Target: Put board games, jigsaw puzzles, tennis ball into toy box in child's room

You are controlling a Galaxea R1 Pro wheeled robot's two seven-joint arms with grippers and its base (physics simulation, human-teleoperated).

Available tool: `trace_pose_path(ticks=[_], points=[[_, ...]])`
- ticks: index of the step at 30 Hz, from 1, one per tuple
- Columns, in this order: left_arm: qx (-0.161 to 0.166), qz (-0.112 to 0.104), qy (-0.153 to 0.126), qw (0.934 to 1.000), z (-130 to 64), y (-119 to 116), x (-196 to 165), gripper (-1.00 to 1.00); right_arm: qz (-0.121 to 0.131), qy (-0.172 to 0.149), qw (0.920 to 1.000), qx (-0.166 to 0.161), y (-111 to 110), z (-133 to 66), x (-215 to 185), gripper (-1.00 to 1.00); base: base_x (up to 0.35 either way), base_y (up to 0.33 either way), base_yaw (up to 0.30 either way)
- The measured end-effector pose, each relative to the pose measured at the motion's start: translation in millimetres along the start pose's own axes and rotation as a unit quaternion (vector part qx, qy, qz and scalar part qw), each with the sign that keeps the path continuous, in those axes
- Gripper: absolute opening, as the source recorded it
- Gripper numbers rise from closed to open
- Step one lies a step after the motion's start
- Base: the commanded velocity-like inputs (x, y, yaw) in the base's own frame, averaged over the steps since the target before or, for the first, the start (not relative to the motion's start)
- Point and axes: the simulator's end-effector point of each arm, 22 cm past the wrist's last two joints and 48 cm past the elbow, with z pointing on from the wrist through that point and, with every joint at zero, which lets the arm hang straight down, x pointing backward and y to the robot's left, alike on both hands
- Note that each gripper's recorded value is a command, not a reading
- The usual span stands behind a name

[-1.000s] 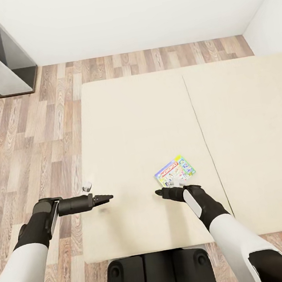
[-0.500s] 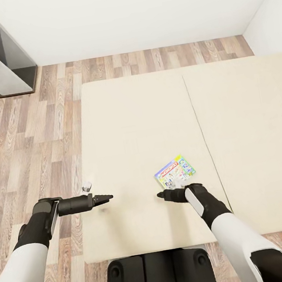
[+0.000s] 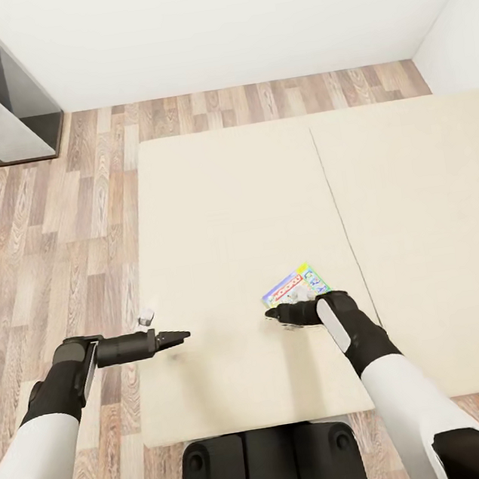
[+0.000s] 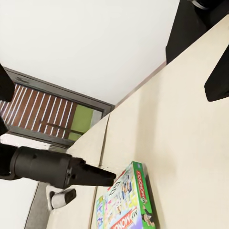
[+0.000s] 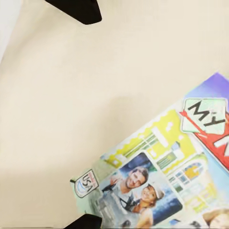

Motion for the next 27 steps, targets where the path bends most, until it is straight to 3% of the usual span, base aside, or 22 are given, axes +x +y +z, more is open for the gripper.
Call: trace_pose_path(ticks=[5, 12, 17, 22, 27], points=[[-0.001, 0.001, 0.0, 1.0, -2.7, 0.9, -0.3, 1.0, -0.007, -0.021, 0.9998, -0.002, 2.3, -12.8, -17.4, 1.0, 0.0, 0.0, 0.0], [-0.004, 0.0, -0.001, 1.0, -6.5, 2.8, -1.1, 1.0, -0.004, -0.026, 0.9996, 0.002, -4.5, -17.5, -20.0, 1.0, 0.0, 0.0, 0.0], [-0.003, 0.001, -0.002, 1.0, -6.8, 2.6, -1.3, 1.0, -0.004, -0.039, 0.999, 0.02, -27.9, -28.0, -35.4, 1.0, 0.0, 0.0, 0.0], [-0.003, 0.001, -0.002, 1.0, -6.8, 2.2, -1.4, 1.0, -0.009, -0.072, 0.9966, 0.039, -43.1, -47.4, -63.8, 1.0, 0.0, 0.0, 0.0], [-0.002, 0.001, -0.002, 1.0, -6.8, 1.8, -1.6, 1.0, -0.014, -0.098, 0.9913, 0.087, -57.2, -63.7, -86.9, 1.0, 0.0, 0.0, 0.0]])
